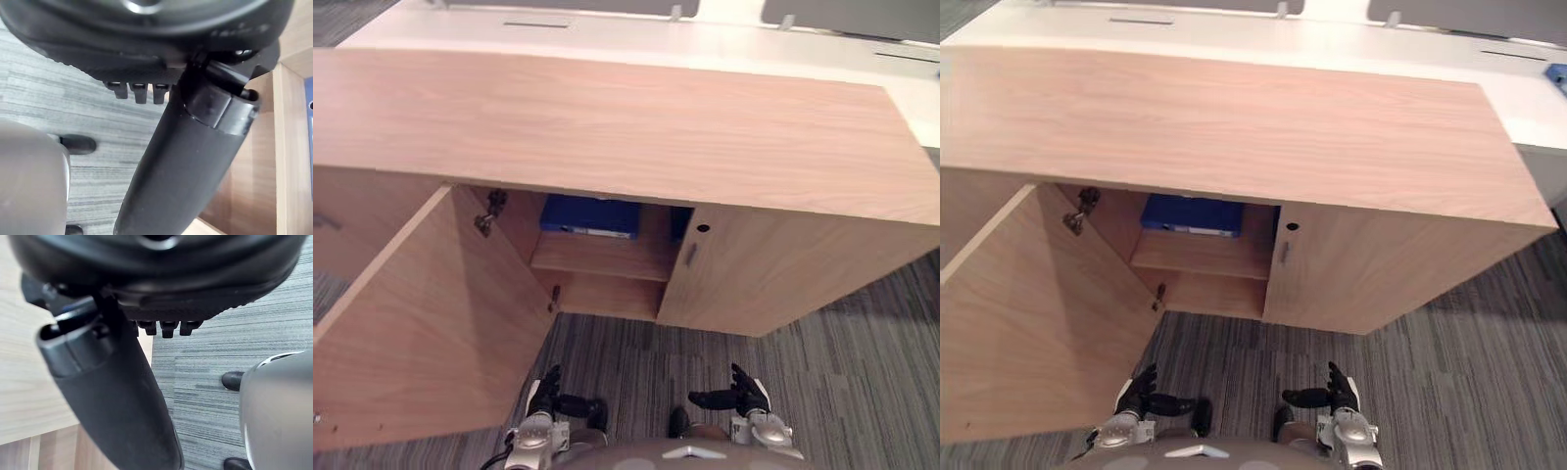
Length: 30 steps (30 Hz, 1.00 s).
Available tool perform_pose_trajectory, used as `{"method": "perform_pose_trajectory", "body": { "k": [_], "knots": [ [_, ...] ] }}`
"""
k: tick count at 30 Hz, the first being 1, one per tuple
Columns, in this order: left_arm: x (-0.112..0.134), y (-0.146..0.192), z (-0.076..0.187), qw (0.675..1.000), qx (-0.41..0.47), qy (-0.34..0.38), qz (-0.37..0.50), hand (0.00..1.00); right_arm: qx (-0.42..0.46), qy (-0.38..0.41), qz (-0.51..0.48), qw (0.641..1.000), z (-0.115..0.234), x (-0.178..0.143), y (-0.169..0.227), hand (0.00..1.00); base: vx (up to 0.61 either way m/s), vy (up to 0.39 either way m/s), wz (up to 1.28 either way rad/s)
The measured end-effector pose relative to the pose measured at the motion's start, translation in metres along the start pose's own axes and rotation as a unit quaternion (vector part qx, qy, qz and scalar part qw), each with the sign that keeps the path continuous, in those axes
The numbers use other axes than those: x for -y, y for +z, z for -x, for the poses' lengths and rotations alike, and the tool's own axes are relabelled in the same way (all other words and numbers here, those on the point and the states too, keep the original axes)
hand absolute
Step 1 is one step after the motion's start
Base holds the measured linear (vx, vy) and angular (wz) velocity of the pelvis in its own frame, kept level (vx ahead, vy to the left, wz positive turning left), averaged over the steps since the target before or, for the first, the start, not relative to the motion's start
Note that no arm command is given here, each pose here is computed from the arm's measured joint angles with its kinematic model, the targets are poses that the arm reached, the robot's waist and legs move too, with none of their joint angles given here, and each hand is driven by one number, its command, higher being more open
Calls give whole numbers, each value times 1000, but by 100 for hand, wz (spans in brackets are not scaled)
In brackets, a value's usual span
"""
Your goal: Walk over to the cabinet, pick up the folder, carry it to the office cabinet, place the folder inside the office cabinet, then close the office cabinet door
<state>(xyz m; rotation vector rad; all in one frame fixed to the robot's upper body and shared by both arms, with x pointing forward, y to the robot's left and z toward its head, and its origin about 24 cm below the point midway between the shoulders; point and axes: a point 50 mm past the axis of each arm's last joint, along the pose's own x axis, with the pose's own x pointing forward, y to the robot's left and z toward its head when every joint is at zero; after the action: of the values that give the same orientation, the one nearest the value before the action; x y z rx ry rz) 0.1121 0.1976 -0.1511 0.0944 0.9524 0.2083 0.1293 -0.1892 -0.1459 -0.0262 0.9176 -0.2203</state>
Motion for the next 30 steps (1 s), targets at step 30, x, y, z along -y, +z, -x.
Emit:
{"method": "perform_pose_trajectory", "body": {
  "k": [30],
  "knots": [
    [-112, -25, 21, 913, -9, 266, 310, 100, -34, -54, -41, 997, -5, 17, -3, 100, -8, -2, 26]
  ]
}}
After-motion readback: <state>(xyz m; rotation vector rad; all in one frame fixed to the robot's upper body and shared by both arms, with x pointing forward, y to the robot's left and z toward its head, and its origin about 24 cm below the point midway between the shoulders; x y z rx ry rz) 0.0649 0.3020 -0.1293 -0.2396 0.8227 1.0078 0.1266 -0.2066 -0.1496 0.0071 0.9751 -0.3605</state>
